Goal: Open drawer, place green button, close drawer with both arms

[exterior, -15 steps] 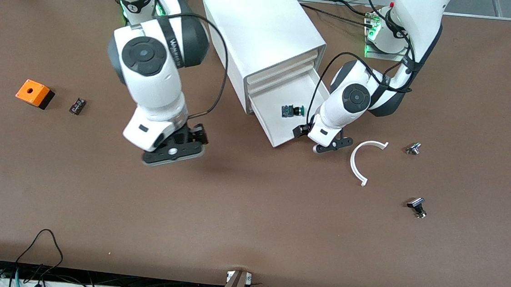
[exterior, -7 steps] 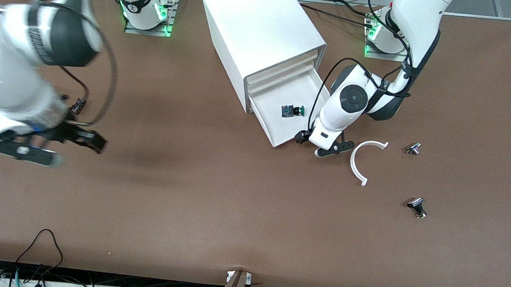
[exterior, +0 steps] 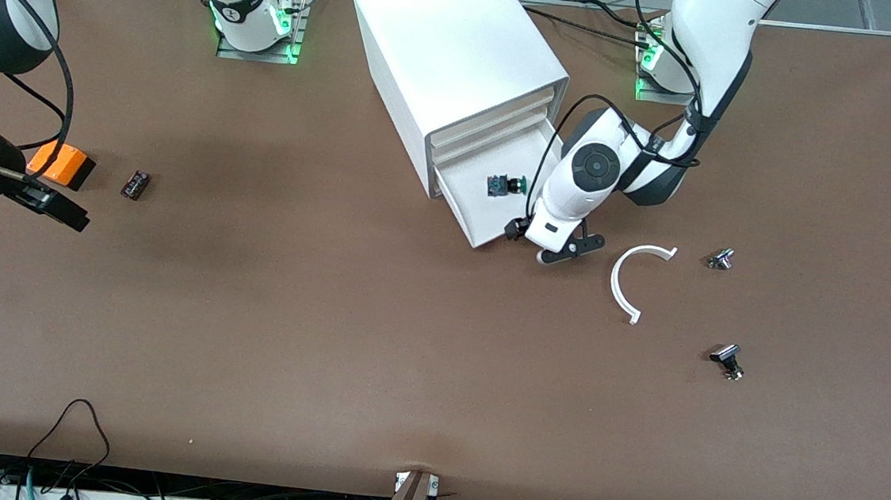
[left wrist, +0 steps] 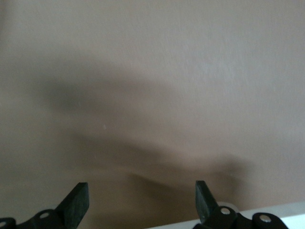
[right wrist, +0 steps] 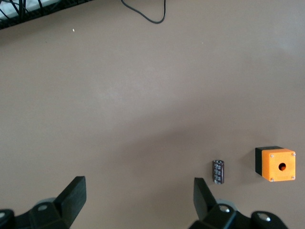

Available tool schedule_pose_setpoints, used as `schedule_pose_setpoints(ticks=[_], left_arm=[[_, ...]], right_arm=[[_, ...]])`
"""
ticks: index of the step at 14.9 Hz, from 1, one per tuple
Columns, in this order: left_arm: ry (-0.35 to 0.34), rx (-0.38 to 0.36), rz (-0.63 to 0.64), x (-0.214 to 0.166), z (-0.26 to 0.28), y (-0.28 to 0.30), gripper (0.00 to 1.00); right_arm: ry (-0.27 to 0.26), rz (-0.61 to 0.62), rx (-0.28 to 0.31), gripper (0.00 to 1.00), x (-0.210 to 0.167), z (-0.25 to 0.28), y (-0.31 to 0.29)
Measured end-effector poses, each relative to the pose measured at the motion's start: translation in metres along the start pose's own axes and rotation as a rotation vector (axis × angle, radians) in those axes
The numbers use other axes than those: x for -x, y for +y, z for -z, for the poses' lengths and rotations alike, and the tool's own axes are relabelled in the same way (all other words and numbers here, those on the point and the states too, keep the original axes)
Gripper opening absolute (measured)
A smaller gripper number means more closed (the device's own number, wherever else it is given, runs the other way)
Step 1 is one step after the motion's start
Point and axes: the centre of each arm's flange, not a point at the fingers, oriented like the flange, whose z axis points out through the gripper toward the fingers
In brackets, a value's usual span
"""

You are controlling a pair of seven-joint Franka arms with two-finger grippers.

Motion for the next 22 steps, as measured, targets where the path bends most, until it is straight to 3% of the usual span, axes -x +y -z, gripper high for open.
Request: schedule_pose_setpoints(ticks=[6, 13, 17, 19, 22], left_arm=[[-0.135, 0.017, -0.004, 0.077, -0.016, 0.03, 0.99], [-0.181, 0.004, -0.054, 0.116, -0.025, 0.039, 0.99], [-0.18, 0.007, -0.052, 0.115, -0.025, 0.039, 0.99], [-0.152, 0.046, -0.037, 0.104, -0.018, 0.041, 0.99], [-0.04, 0.168, 0.095, 0.018, 0.032, 0.019, 0.99]], right_arm=[[-0.046, 0.226, 0.014, 1.0, 0.004, -0.005, 0.012], [-0.093, 0.265, 0.021, 1.0, 0.022, -0.003, 0.03], [-0.085, 0.328, 0.014, 1.0, 0.033, -0.001, 0.035], [-0.078, 0.328, 0.012, 1.0, 0.033, 0.002, 0.036], [-0.065, 0.315, -0.001, 1.0, 0.034, 0.009, 0.042]])
